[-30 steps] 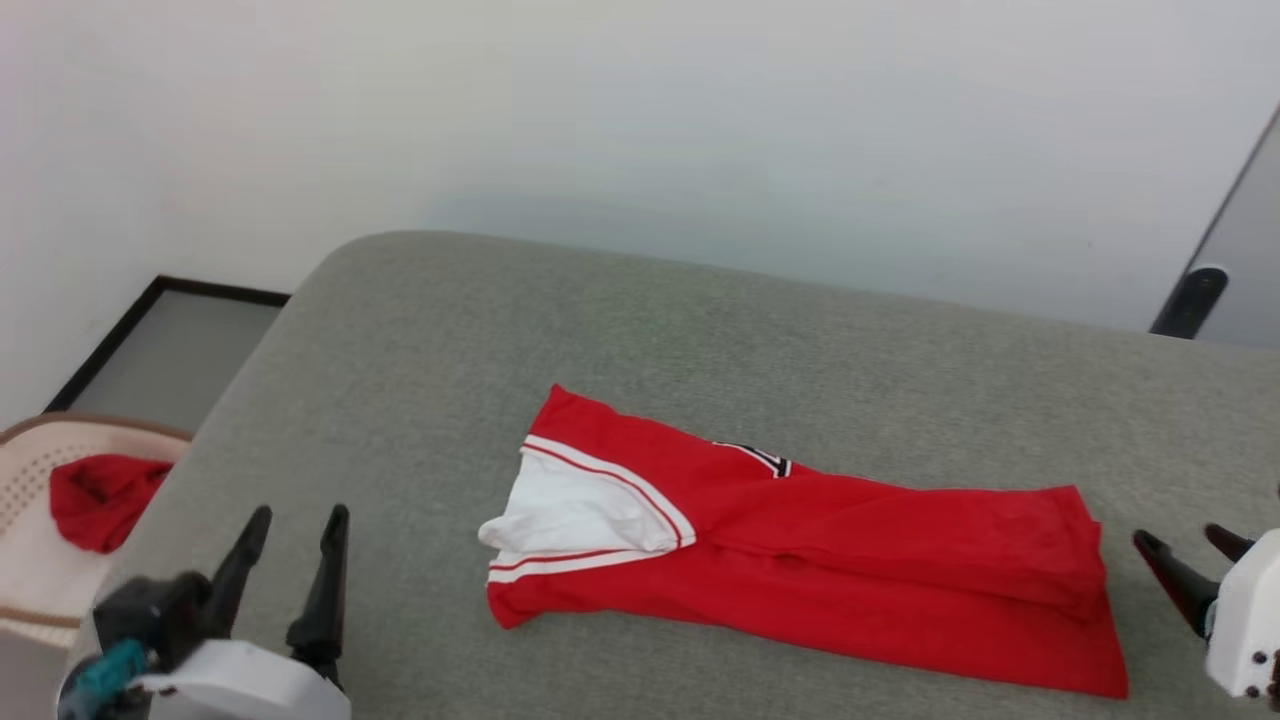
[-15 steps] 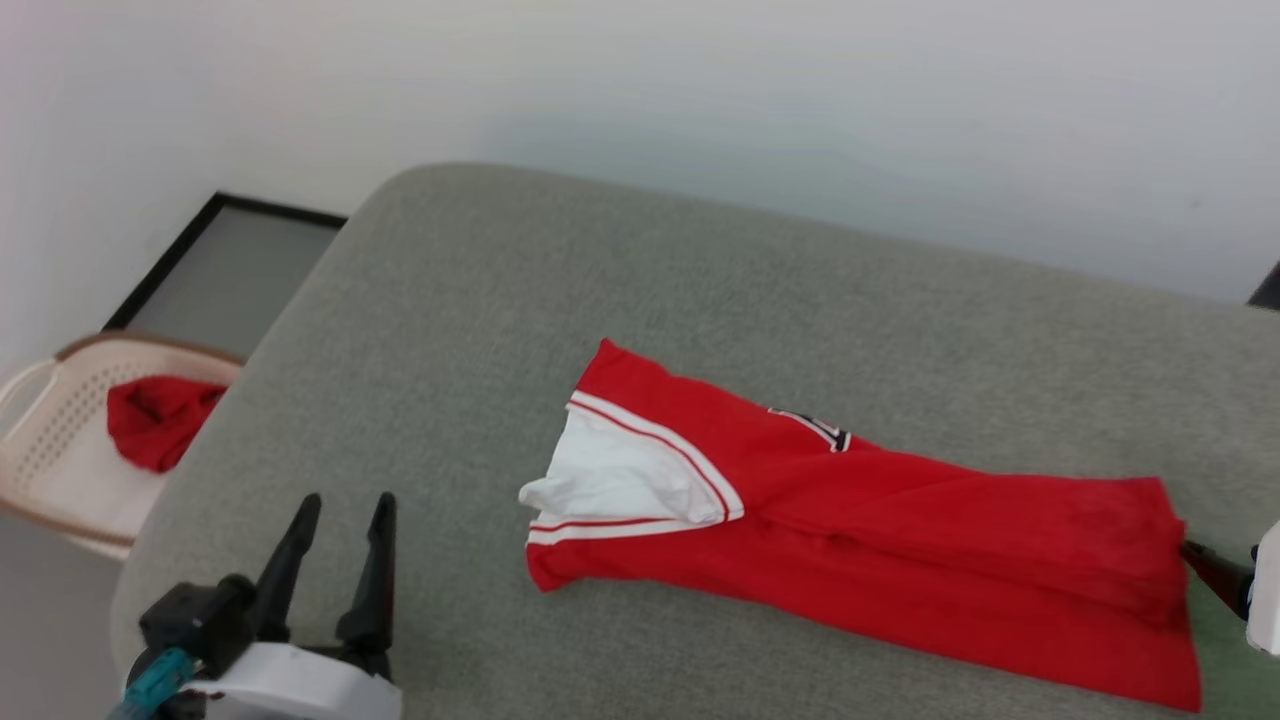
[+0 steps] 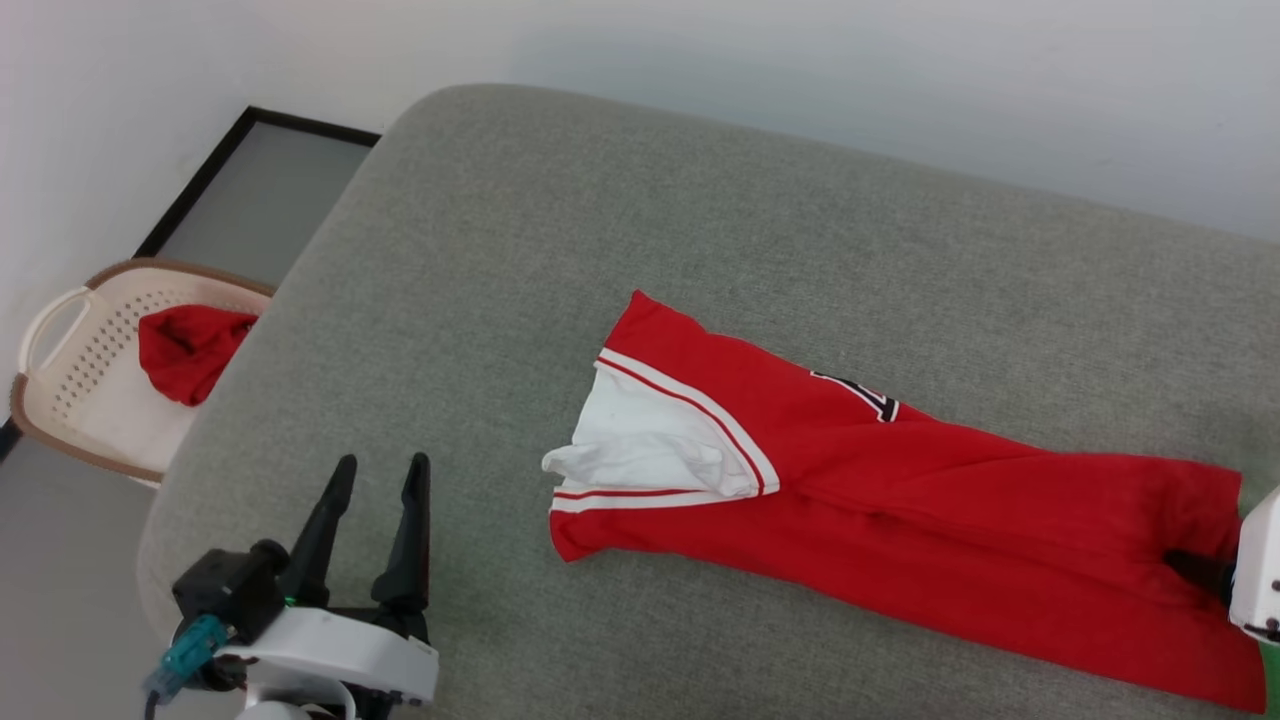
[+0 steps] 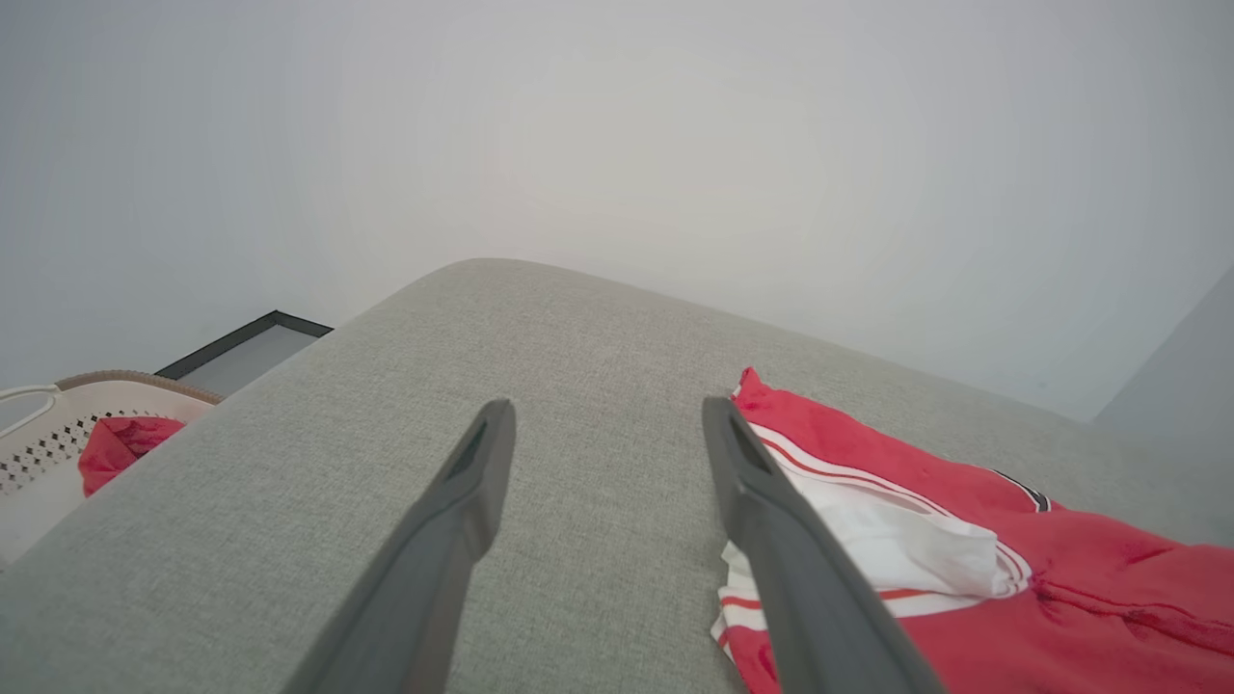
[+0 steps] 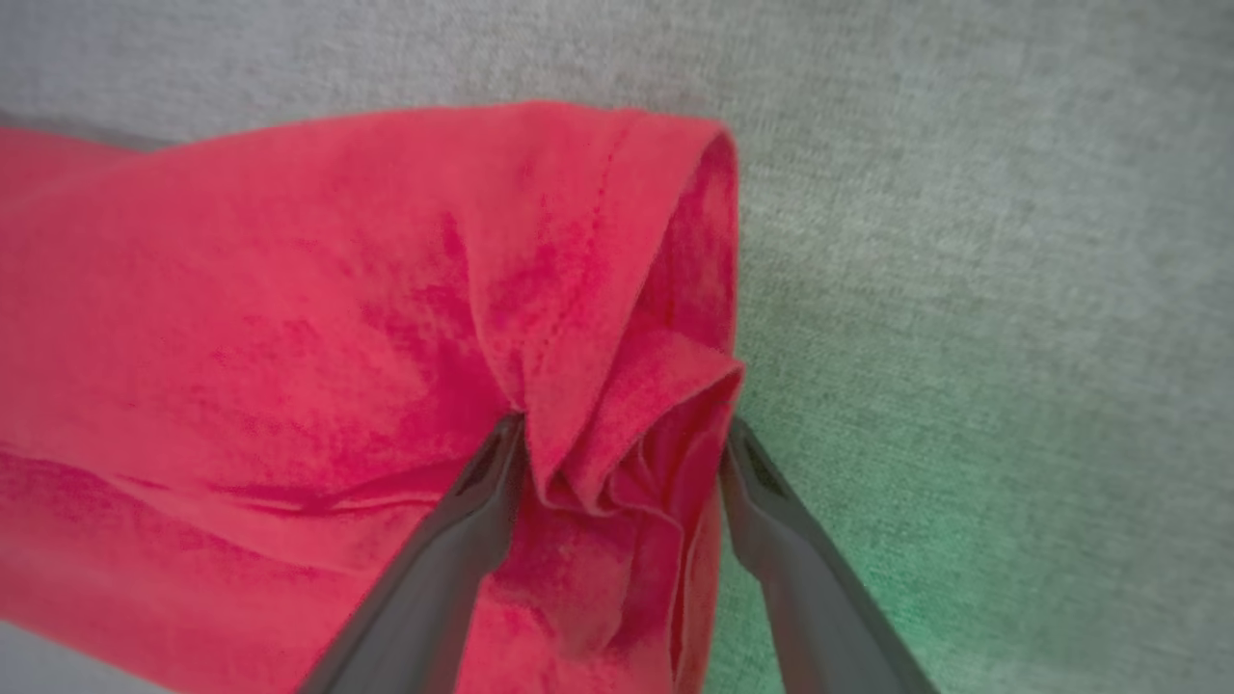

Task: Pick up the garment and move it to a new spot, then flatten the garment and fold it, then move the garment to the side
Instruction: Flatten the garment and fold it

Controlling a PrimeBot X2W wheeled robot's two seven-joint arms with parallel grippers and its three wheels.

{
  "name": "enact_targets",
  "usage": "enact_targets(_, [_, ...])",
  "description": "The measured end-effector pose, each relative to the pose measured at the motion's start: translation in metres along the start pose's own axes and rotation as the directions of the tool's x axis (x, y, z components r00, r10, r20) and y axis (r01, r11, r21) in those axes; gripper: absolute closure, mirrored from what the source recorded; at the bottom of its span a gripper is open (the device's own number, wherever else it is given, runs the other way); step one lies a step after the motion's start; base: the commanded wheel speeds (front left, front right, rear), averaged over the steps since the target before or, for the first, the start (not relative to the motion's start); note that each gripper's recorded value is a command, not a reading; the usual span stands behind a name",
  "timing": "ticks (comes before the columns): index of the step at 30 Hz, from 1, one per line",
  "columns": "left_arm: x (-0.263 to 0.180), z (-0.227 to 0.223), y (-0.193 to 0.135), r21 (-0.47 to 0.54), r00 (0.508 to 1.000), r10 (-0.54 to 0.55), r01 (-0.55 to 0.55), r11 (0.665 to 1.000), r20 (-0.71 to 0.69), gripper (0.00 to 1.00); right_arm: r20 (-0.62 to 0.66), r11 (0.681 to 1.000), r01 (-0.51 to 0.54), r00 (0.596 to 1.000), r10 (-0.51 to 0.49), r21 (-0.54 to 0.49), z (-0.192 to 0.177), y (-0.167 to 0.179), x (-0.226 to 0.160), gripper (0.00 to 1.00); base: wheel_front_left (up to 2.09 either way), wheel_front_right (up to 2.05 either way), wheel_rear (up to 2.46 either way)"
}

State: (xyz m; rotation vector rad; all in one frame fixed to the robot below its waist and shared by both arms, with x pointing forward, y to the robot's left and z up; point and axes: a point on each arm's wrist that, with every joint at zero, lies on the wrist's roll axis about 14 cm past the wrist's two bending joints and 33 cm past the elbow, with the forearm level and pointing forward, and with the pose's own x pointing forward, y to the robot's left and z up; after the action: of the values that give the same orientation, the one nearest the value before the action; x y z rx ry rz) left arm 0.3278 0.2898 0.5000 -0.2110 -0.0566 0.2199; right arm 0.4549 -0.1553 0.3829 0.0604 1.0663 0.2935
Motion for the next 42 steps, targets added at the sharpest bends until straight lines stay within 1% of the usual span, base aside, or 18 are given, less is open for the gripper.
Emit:
enact_targets(2, [0.000,-0.002,0.000,-0.002,1.000,0.005,-0.005,1.000,-0.005,0.00,-0.027,1.000,-0.003,1.000,0.003,0.007,-0.001,0.001,0.004,0.00,0.00,0.00,0.00])
enact_targets(3, [0.001,-0.004,-0.001,-0.006,1.000,0.006,-0.006,1.000,-0.007,0.00,-0.040,1.000,-0.002,0.999,0.003,0.007,-0.002,0.001,0.006,0.10,0.00,0.00,0.00])
enact_targets(4, [0.001,-0.004,-0.001,-0.008,1.000,0.005,-0.005,1.000,-0.007,0.00,-0.051,1.000,-0.005,0.999,0.006,0.008,-0.002,0.001,0.007,0.89,0.00,0.00,0.00])
enact_targets(5, [0.002,-0.004,-0.001,-0.010,1.000,0.006,-0.006,1.000,-0.006,0.00,-0.060,1.000,-0.008,0.998,0.008,0.012,-0.002,0.000,0.008,1.00,0.00,0.00,0.00])
enact_targets(11, [0.002,-0.004,-0.001,-0.012,1.000,0.014,-0.014,1.000,-0.002,0.00,-0.053,1.000,0.015,0.998,-0.014,0.011,0.003,-0.011,0.005,1.00,0.00,0.00,0.00])
enact_targets(16, [0.003,0.000,-0.002,-0.004,1.000,0.004,-0.004,1.000,0.009,0.00,-0.008,0.999,0.041,0.999,-0.041,0.020,0.010,-0.021,-0.003,1.00,0.00,0.00,0.00])
enact_targets(22, [0.003,-0.002,-0.012,-0.014,1.000,-0.027,0.027,1.000,0.009,0.00,0.026,0.990,0.139,0.990,-0.140,0.038,0.012,-0.058,-0.024,1.00,0.00,0.00,0.00])
enact_targets(26, [0.003,-0.002,-0.015,-0.015,0.999,-0.045,0.045,0.999,0.007,0.00,0.053,0.975,0.216,0.974,-0.219,0.051,0.014,-0.088,-0.044,1.00,0.00,0.00,0.00])
enact_targets(30, [0.003,-0.003,-0.019,-0.013,0.998,-0.063,0.063,0.998,0.004,0.00,0.071,0.965,0.254,0.964,-0.258,0.061,0.015,-0.102,-0.062,1.00,0.00,0.00,0.00])
enact_targets(34, [0.000,-0.004,-0.022,-0.025,0.997,-0.076,0.076,0.997,0.003,0.00,0.126,0.972,0.226,0.965,-0.231,0.057,0.024,-0.092,-0.078,1.00,0.00,0.00,0.00])
enact_targets(36, [-0.002,-0.005,-0.023,-0.025,0.997,-0.083,0.083,0.996,0.000,0.00,0.166,0.985,0.158,0.972,-0.169,0.075,0.031,-0.075,-0.084,1.00,0.00,0.00,0.00])
enact_targets(38, [-0.004,-0.004,-0.024,-0.032,0.996,-0.090,0.090,0.995,0.002,0.00,0.202,0.991,0.124,0.970,-0.133,0.055,0.035,-0.061,-0.093,1.00,0.00,0.00,0.00])
enact_targets(42, [-0.007,-0.003,-0.028,-0.046,0.995,-0.104,0.105,0.993,0.008,0.00,0.262,0.999,0.006,0.965,-0.015,0.034,0.041,-0.023,-0.110,1.00,0.00,0.00,0.00])
